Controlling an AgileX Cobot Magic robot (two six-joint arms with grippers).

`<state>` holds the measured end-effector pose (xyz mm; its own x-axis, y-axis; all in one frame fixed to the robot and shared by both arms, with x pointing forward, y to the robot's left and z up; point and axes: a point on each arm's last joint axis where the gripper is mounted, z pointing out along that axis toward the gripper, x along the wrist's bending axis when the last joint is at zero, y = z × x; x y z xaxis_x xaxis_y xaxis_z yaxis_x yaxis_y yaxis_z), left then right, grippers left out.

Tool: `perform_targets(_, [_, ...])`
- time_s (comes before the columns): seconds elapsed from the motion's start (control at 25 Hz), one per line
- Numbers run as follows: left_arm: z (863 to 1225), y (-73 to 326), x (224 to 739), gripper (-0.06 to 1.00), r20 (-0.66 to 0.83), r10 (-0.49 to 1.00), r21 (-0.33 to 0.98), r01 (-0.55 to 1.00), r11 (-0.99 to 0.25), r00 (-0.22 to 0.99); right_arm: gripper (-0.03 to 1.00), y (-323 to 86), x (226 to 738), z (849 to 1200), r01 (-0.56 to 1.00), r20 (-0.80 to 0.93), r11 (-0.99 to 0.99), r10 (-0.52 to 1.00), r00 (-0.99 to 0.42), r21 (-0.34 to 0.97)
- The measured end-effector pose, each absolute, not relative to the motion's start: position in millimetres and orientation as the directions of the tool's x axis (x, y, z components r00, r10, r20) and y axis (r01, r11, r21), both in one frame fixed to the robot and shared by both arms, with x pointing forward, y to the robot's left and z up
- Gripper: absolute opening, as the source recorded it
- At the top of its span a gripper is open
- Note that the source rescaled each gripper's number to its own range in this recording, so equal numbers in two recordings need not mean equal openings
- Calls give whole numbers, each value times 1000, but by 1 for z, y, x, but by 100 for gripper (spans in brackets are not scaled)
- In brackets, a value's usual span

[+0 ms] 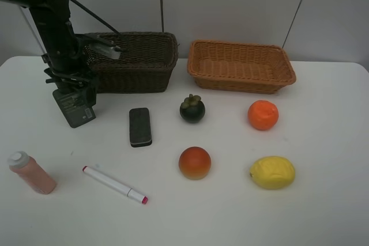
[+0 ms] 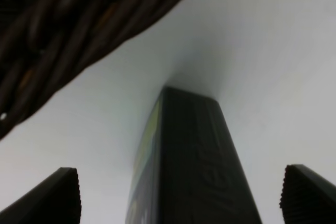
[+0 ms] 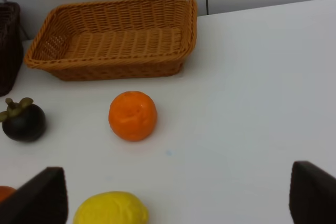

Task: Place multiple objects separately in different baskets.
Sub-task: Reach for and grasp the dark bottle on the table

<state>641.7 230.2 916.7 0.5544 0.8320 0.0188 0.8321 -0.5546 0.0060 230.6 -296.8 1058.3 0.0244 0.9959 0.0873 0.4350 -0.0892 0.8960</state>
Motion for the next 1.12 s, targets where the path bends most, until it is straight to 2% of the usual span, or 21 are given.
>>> perform_targets(0.08, [916,230,642,93,14,834,5,834,-552,552,99,-297,231,1058,435,87,-89,996,24,896])
perform_targets(0.24, [916,229,640,73,4,836,-5,836,-549,549,99,-297,231,1058,435,87,-89,996,24,896])
perform_targets(0.44, [916,228,640,61,-9,842,2,842,-540,540,99,-297,231,1058,435,87,-89,996,24,896])
perform_targets(0.56, [916,229,640,38,-1,839,-2,839,-544,544,99,-297,231,1058,435,87,-89,996,24,896])
perform_targets(0.96, [922,229,639,37,2,874,5,874,-487,487,99,-297,231,1058,435,87,-89,996,24,896])
perform_targets(1.12, [957,226,646,37,-10,919,34,918,-395,395,99,-297,231,1058,435,87,-89,996,24,896])
